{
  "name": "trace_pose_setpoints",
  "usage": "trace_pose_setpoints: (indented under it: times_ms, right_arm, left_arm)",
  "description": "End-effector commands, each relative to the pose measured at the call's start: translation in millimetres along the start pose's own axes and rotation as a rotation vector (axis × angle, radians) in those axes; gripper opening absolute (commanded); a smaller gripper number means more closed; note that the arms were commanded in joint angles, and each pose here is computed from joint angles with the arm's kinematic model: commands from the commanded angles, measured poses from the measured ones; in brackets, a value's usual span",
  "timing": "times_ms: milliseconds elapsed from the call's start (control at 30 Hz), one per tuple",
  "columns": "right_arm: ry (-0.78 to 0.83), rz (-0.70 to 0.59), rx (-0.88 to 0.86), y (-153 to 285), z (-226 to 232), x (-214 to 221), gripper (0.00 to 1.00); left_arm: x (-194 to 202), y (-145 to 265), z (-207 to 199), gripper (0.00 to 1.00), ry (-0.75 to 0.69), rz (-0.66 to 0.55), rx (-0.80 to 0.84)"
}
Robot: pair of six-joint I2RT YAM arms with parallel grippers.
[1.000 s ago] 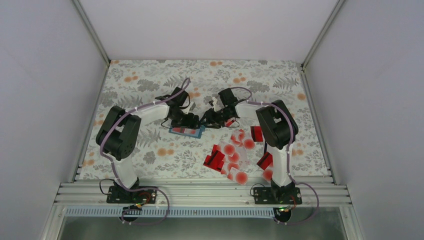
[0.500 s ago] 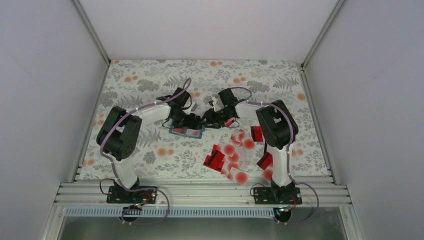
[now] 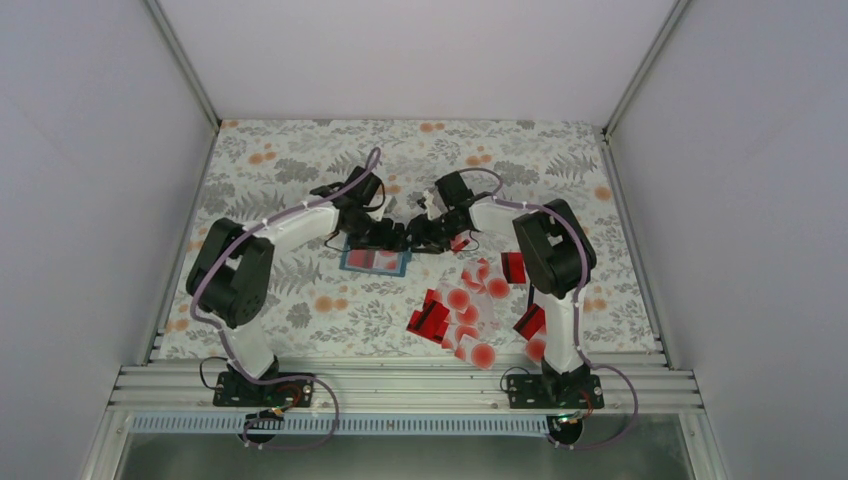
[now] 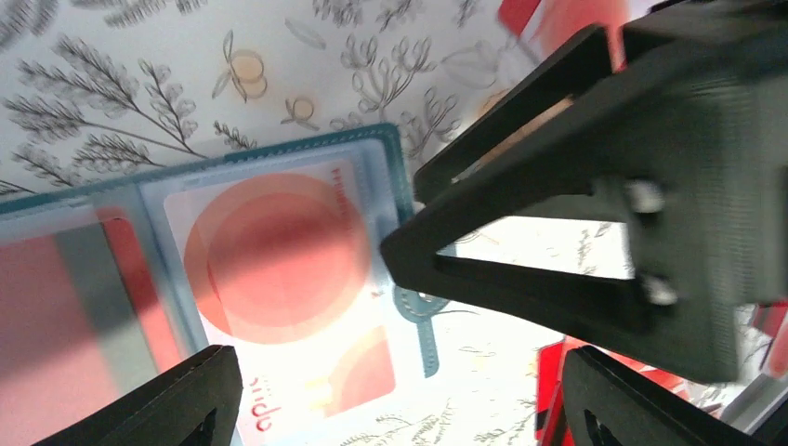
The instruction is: Put the credit cards into the card holder
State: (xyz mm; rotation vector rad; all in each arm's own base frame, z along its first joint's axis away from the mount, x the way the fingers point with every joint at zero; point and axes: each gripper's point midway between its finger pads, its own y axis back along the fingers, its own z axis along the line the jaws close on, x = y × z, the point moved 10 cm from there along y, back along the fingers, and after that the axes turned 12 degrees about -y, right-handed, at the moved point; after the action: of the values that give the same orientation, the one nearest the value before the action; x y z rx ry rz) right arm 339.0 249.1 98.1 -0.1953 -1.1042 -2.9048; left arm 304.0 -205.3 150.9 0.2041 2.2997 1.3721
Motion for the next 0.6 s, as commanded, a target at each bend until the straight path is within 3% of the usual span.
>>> trace_pose_setpoints:
  times_ms: [0, 333, 567]
  right_arm:
    - [0.066, -0.036, 0.059, 13.5, 14.6, 0.8, 0.51]
    - [0.134, -0.096, 0.072, 46.5, 47.8, 4.6, 0.60]
    - [0.149, -0.059, -0.055, 62.1, 77.0, 28.5, 0.62]
  left_arm:
    - [-9.8, 40.0, -14.7, 0.88, -0.035, -0.093, -0.057]
    - [7.7, 57.9, 8.2, 0.88, -0.060, -0.096, -0.097]
    - [17.2, 57.1, 29.2, 0.80, -0.023, -0.114, -0.078]
